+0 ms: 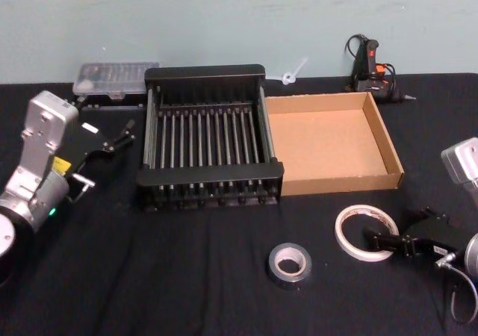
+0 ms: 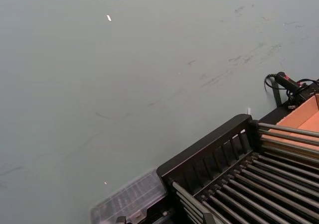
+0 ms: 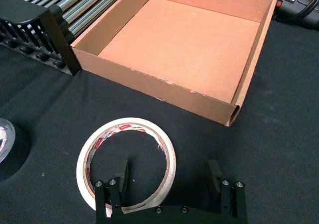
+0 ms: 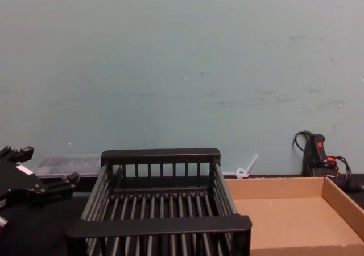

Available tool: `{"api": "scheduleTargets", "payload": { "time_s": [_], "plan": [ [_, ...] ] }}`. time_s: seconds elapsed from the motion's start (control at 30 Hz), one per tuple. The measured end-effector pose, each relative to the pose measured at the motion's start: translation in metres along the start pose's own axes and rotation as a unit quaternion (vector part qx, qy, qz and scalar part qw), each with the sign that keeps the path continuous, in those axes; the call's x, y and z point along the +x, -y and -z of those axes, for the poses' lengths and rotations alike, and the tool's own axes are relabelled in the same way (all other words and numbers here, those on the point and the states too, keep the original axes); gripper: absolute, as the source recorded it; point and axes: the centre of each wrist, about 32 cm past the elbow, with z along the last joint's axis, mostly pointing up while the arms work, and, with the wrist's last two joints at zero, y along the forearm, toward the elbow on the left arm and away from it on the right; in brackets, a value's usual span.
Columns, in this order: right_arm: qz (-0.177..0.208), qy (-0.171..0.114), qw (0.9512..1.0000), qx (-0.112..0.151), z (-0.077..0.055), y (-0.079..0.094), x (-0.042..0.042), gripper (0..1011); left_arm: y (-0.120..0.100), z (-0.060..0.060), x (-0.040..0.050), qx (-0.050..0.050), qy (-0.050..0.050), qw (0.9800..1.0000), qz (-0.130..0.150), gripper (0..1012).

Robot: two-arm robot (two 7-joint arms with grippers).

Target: Pick up the white tape and place it into the black box , Pick up the silver tape and place it into the brown box.

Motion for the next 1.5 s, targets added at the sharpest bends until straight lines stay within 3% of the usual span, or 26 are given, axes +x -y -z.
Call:
{"api": "scheduleTargets", "payload": {
  "time_s": [1.5],
  "plan": [
    [0.0,0.001,1.0,0.003,-0.0003,-0.0004,0.0001,1002,0.0,0.0,0.0,0.0,0.0,1.0,0.0,1001]
  ]
}}
